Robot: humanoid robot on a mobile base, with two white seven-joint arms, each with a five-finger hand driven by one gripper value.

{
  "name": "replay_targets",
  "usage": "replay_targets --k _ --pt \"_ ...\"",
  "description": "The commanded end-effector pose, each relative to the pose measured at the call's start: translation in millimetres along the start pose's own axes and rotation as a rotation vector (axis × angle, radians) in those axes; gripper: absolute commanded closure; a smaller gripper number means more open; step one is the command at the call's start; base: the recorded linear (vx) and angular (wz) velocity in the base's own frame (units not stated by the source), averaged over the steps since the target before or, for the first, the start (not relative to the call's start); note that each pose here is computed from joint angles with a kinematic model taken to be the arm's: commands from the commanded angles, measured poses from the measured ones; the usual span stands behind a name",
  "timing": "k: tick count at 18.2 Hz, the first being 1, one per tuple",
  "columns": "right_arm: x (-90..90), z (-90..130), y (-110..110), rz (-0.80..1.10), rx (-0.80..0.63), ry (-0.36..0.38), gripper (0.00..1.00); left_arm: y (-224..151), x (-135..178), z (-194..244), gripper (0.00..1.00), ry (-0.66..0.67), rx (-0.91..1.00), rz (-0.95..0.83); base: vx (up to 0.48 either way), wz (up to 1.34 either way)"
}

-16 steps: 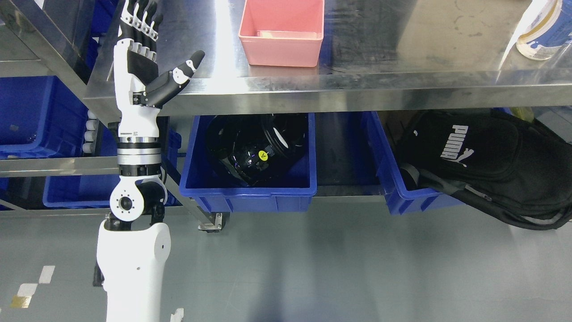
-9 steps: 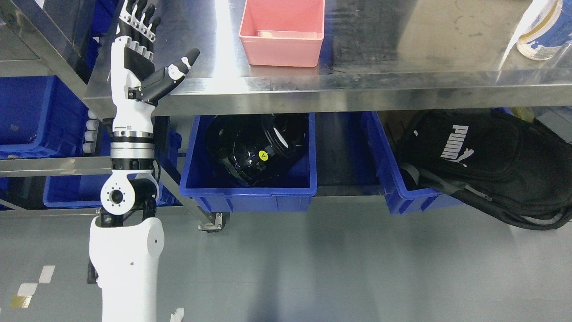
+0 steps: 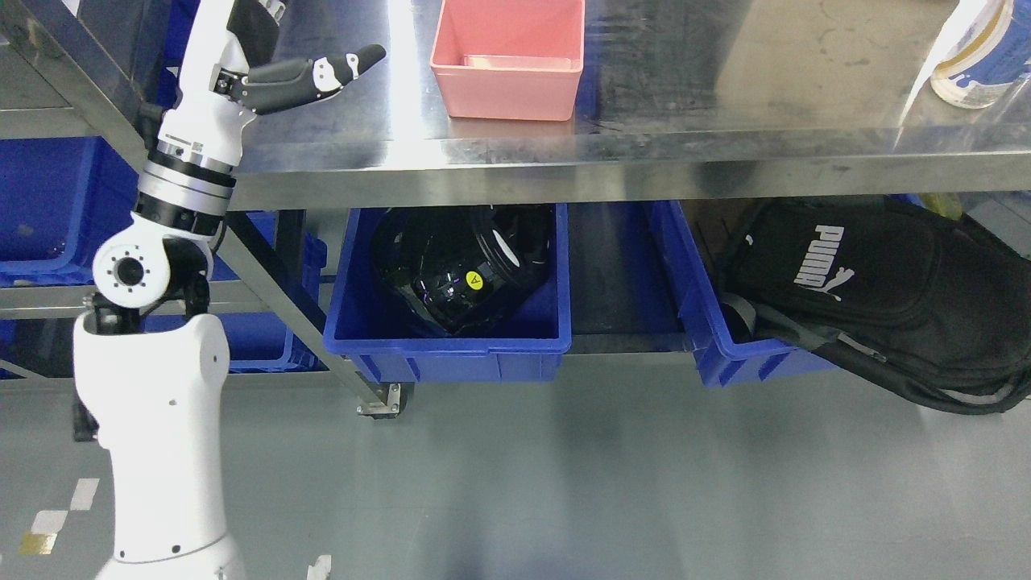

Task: Place storage box into left shelf container
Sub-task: 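Raise the left hand toward the pink box on the shelf top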

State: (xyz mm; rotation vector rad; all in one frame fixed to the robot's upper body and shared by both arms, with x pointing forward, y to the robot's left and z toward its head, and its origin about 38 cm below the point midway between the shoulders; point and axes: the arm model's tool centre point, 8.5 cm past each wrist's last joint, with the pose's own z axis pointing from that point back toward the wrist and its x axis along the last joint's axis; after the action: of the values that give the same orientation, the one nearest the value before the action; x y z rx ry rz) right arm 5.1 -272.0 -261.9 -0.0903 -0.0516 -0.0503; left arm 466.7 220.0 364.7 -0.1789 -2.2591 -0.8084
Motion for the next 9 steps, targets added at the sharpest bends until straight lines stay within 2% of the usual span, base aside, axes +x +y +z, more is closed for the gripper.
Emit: replay_targets --k 1,4,9 --pt "9.5 0 -11 -0.02 -0.018 -0.023 0.0 15 -7 -9 0.0 0.184 -0.37 -0.253 0.0 0.0" --pt "8.6 0 -11 -0.02 -0.018 -0.021 0.0 24 -12 -26 0.0 0.264 -0.435 -0.358 0.0 0.0" --pt "8.7 0 -11 -0.02 -0.018 -0.023 0.0 -5 -11 -69 0.02 0.317 -0.618 -0.471 0.0 0.0"
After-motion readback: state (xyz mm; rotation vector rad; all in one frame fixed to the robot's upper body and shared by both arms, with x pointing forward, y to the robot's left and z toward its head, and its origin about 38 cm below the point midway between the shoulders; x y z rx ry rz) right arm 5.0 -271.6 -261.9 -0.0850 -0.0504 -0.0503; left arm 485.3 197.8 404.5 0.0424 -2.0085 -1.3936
